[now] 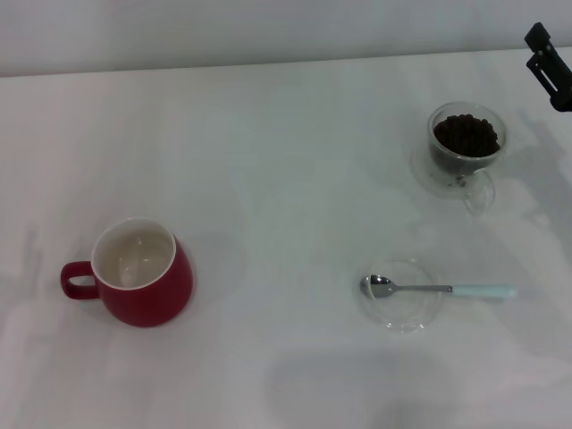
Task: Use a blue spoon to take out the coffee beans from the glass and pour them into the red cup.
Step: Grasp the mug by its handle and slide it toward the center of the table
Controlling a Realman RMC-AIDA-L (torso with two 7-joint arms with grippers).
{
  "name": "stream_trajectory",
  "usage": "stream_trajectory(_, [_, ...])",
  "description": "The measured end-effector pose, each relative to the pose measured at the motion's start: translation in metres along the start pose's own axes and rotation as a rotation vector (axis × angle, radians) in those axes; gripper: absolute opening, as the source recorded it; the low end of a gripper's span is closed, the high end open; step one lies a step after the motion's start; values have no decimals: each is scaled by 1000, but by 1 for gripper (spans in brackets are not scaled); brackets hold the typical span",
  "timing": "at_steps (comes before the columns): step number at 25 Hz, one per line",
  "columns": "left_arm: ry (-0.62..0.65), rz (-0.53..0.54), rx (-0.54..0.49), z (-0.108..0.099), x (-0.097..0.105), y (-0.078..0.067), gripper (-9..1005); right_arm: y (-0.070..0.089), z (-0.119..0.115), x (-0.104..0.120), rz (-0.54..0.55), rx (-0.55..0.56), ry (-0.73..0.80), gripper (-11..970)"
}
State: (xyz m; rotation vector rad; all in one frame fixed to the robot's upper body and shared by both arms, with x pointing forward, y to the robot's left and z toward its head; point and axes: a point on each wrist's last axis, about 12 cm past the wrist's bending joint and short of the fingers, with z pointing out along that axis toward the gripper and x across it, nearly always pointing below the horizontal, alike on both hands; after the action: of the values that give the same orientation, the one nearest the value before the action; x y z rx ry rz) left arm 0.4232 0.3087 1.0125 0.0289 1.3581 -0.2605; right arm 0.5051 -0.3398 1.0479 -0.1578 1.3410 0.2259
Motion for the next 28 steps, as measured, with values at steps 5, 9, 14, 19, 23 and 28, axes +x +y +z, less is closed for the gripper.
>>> stream_trajectory(5, [102,-10,29,-23,11,-6,555,0,1,0,0,1,4,786])
stream_trajectory(9, [169,-20,57,-36,18,-13,554,-1,1,3,0,9,23,786])
stream_trajectory(14, [242,-33,117,-46,25,-23,553,-2,1,3,-2,15,29,786])
stream_trajectory(19, [321,-47,147,-53,34,-31,552,-1,1,5,-7,18,39,786])
stream_trajectory(23, [381,-52,141,-54,42,-34,551,0,-1,6,-3,19,45,786])
stream_trajectory(28, [386,-43,136,-48,43,-30,549,0,-3,7,-1,24,50,785])
